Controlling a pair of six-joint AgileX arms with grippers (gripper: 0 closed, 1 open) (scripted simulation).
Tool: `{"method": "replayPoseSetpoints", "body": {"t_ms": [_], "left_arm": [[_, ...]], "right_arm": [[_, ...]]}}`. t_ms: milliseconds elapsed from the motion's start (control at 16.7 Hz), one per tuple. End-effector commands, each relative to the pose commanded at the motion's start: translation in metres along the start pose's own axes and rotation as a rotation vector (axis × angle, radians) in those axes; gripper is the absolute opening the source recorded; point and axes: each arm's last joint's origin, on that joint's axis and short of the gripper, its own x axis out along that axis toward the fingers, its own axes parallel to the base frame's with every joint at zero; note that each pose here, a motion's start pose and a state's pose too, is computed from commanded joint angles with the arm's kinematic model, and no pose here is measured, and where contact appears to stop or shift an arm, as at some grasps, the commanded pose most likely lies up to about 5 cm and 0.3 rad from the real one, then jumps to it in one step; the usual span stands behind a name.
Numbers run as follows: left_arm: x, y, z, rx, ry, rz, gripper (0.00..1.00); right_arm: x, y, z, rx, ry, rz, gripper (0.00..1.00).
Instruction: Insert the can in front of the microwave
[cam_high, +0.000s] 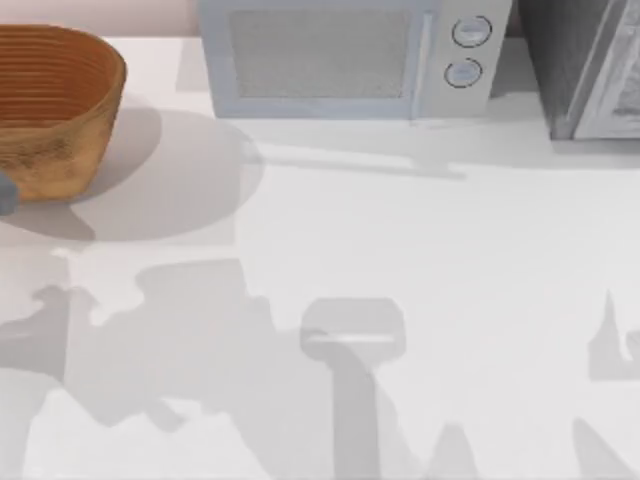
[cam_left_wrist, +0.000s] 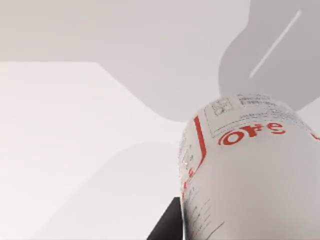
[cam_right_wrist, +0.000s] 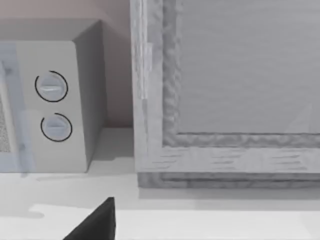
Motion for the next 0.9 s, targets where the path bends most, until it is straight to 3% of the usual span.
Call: {"method": "replayPoseSetpoints", "body": {"t_ms": [540,900], "left_arm": [[-0.006,0.001,0.007,-0.013,-0.035,0.017,0.00],[-0.024,-0.029,0.077,-0.141,-0.102,-0.049,0.00]], "right_arm": [[0.000,0.000,0.000,0.000,0.000,0.000,1.00],[0.000,0.000,0.000,0.000,0.000,0.000,1.00]]}}
